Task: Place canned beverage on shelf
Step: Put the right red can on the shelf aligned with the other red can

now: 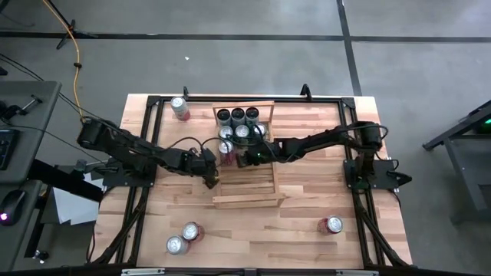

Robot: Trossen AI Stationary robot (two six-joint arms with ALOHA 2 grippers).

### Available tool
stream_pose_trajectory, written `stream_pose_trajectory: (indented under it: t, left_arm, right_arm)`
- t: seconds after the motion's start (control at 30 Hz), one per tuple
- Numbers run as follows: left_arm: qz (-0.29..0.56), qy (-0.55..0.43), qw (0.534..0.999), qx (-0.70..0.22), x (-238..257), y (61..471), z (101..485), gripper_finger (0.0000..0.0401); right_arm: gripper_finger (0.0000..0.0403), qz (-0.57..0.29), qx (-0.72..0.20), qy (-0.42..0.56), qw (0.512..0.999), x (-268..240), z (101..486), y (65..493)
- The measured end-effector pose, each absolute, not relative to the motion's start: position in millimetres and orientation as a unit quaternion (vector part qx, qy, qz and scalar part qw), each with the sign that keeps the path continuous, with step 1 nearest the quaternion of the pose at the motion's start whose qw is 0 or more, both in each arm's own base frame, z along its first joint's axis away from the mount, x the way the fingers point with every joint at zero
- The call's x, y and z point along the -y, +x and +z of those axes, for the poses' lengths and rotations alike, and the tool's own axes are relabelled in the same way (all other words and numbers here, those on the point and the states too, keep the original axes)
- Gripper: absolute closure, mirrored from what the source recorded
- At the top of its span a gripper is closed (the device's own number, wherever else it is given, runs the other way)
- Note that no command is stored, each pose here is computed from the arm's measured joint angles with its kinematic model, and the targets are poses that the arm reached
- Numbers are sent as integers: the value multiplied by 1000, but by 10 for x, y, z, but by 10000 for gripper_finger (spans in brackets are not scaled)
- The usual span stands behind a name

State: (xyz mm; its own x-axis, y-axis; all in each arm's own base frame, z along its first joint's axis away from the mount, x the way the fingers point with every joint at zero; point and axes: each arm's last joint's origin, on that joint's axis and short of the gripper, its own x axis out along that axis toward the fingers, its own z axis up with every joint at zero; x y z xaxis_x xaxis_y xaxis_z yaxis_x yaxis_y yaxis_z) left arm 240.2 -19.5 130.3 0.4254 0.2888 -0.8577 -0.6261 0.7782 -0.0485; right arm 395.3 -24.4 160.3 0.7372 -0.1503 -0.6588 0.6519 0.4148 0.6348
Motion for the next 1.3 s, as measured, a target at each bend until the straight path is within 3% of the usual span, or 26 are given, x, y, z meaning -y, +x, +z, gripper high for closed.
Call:
stream_pose_trajectory:
  t: [0.17,0.3,0.5,0.7,1.03,1.3]
  left_arm:
    - [268,-155,816,-488,182,2129,1578,401]
    - [224,-165,855,-438,225,1921,1939,401]
    - [111,-209,955,-181,269,1693,2683,401]
    - [77,-179,981,19,226,1566,3145,401]
    - [69,-140,987,47,229,1577,3205,401]
    - [33,-140,988,49,250,1581,3215,400]
  right_arm:
    - [403,-245,-342,397,816,249,1831,3715]
    - [403,-236,-384,309,837,219,2164,3440]
    - [403,-181,-351,216,893,81,2831,2997]
    - [403,-144,-257,200,934,-78,3361,2592]
    - [403,-112,-131,169,970,-151,3770,2347]
    - [403,-106,-127,150,975,-154,3775,2368]
